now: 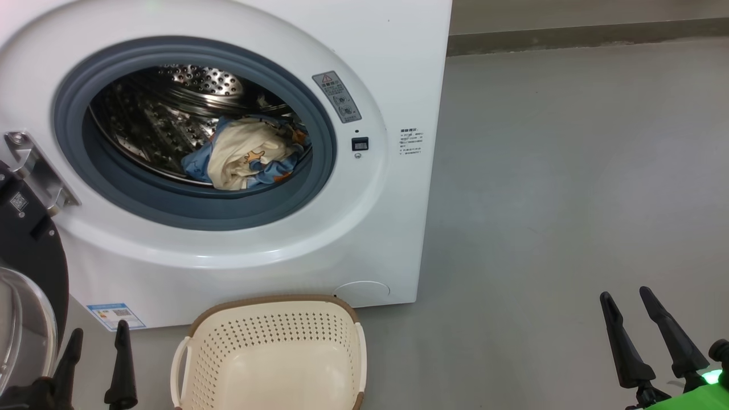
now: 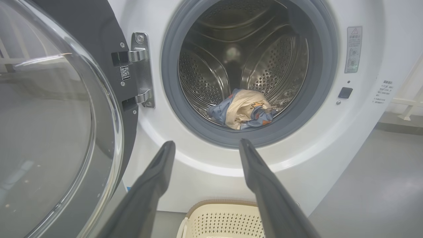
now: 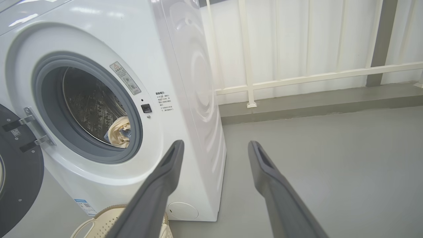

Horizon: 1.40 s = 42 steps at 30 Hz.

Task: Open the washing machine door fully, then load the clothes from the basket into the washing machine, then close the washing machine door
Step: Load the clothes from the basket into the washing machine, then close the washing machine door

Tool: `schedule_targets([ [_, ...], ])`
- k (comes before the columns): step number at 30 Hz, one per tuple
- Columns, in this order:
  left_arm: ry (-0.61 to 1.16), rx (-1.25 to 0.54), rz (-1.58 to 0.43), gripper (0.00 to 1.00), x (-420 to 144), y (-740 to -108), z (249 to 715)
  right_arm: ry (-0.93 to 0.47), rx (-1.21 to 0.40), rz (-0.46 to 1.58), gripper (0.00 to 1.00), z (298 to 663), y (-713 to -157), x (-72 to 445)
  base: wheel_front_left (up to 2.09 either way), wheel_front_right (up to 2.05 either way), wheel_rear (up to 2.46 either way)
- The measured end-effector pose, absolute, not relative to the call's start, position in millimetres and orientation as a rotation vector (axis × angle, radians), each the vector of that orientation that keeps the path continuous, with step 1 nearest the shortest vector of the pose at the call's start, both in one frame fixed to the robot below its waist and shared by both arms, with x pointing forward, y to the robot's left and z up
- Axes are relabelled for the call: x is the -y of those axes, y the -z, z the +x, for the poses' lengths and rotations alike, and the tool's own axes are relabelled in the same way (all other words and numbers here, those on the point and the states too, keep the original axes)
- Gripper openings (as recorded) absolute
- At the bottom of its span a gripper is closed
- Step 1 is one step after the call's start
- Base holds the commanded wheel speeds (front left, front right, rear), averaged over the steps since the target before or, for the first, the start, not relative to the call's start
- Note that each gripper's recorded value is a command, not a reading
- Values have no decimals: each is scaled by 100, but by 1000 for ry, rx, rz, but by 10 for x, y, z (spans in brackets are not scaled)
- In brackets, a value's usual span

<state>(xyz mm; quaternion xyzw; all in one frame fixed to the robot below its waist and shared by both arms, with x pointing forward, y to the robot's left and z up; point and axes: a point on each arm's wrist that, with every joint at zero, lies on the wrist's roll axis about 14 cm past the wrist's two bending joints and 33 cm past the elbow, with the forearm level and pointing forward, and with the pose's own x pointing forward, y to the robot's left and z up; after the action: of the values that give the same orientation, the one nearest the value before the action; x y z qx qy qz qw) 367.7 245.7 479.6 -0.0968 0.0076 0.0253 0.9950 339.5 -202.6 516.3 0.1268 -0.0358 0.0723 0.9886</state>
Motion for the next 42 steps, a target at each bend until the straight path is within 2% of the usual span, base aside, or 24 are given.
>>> schedule_targets([
  [10, -54, -21, -186, 100, -2468, -4777, 3664, -149, 68, 255, 100, 3411, -5152, 2015, -20, 20, 0],
  [26, -51, -14, -201, 100, -2430, -4790, 3649, -150, 68, 255, 100, 3414, -5154, 2011, -115, 115, 0],
  [42, -114, -11, -207, 100, -2588, -4761, 3454, -212, 72, 259, 100, 3494, -5190, 1819, -5, 5, 0],
])
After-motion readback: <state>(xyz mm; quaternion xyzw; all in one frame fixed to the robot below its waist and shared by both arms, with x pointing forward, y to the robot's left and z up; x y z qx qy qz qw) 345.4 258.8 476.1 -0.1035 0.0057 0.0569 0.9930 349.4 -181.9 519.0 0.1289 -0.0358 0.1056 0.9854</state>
